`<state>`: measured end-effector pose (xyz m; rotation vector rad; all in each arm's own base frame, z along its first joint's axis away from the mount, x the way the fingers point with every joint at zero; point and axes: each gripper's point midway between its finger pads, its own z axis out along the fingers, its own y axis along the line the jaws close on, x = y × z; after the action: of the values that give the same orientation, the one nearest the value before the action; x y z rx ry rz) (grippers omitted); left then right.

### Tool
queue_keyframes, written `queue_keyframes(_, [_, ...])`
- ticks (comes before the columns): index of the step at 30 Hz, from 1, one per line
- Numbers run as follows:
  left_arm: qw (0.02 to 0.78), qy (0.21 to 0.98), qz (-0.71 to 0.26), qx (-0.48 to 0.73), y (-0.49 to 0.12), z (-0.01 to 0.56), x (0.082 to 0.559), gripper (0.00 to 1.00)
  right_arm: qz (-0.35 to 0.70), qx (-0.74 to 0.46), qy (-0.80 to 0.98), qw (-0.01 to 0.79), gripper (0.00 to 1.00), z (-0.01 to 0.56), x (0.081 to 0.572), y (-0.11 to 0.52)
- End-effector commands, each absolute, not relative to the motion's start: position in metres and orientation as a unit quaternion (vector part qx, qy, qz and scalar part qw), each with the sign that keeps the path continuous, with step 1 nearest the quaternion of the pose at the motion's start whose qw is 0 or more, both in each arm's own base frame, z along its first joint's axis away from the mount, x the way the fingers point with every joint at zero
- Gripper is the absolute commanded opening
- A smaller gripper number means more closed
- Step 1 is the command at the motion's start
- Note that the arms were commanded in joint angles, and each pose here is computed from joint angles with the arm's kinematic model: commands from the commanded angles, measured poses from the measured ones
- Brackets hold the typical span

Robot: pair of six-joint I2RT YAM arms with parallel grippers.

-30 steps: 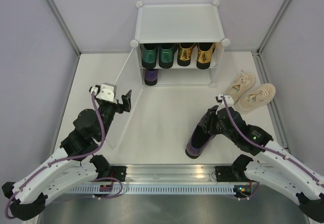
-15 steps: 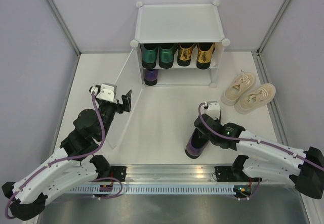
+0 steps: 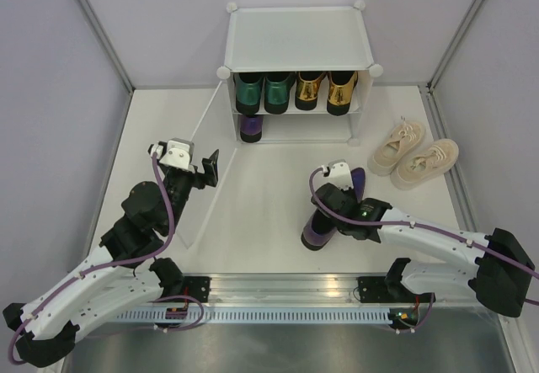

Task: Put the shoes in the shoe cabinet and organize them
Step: Pick up the shoe from the center of the board.

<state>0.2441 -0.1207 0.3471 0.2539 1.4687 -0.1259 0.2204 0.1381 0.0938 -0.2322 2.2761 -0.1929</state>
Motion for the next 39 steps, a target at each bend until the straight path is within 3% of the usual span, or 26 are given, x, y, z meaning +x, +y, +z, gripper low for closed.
queue_keyframes(1, [0.741,0.661,-0.065,0.098,-0.117,0.36,0.242,0.87,-0.007,-0.144,0.854,0.5,0.01,0.145,0.254,0.185])
queue_keyframes(9, [0.742,0.661,-0.064,0.097,-0.115,0.361,0.242,0.87,0.02,-0.309,0.784,0.538,0.01,0.177,0.275,0.239])
queue_keyframes(19, [0.742,0.661,-0.06,0.097,-0.116,0.359,0.243,0.87,0.039,-0.44,0.723,0.532,0.01,0.161,0.281,0.282])
queue_keyframes(22, [0.741,0.661,-0.064,0.098,-0.117,0.36,0.243,0.87,0.018,-0.426,0.73,0.534,0.18,0.164,0.29,0.281])
queue_keyframes(23, [0.742,0.66,-0.065,0.097,-0.117,0.36,0.243,0.87,0.01,-0.416,0.74,0.528,0.43,0.162,0.292,0.279])
queue_keyframes(24, [0.741,0.661,-0.065,0.098,-0.117,0.36,0.243,0.87,0.002,-0.413,0.749,0.518,0.54,0.159,0.292,0.275])
queue_keyframes(28, [0.741,0.661,-0.064,0.099,-0.117,0.359,0.243,0.87,0.01,-0.376,0.766,0.521,0.82,0.167,0.294,0.275])
queue_keyframes(32, [0.741,0.662,-0.061,0.099,-0.117,0.358,0.244,0.87,0.012,-0.295,0.797,0.526,0.84,0.18,0.293,0.259])
queue_keyframes(39, [0.74,0.662,-0.061,0.1,-0.118,0.357,0.244,0.87,0.112,-0.165,0.842,0.501,0.78,0.188,0.255,0.24])
